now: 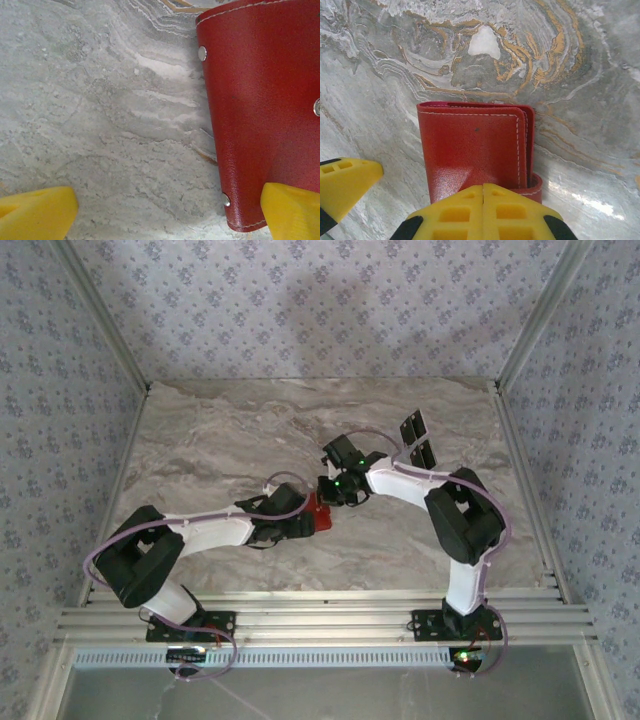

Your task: Put the credit cards into the card holder

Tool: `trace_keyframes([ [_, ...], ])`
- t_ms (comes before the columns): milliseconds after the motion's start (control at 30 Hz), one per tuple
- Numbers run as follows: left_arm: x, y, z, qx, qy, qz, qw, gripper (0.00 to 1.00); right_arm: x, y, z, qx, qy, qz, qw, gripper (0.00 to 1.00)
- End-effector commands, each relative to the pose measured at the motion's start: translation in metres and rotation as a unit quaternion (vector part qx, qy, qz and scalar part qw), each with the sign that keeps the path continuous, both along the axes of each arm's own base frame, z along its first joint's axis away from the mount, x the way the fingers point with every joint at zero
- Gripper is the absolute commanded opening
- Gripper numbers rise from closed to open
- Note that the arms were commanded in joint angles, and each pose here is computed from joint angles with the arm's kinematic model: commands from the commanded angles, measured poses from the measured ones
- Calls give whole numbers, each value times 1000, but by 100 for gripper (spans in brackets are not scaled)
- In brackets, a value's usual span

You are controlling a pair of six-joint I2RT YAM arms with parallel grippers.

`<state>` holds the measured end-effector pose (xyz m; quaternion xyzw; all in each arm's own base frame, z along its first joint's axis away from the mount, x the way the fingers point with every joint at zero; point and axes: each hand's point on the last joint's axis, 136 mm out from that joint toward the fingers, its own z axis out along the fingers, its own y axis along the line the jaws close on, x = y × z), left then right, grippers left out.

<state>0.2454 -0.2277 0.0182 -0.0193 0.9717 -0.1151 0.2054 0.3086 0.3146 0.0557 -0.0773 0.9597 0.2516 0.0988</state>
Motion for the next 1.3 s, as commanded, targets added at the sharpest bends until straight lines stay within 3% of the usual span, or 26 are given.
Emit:
trace_keyframes([
  [0,-21,7,-39,19,57,-14,998,97,2,10,1,6,3,3,1000,0],
  [800,-22,9,-40,18,59,-13,998,97,-5,11,-27,-17,25,9,1000,0],
  [1267,-22,7,-39,17,57,-14,998,97,-32,-2,-53,-92,25,28,995,0],
])
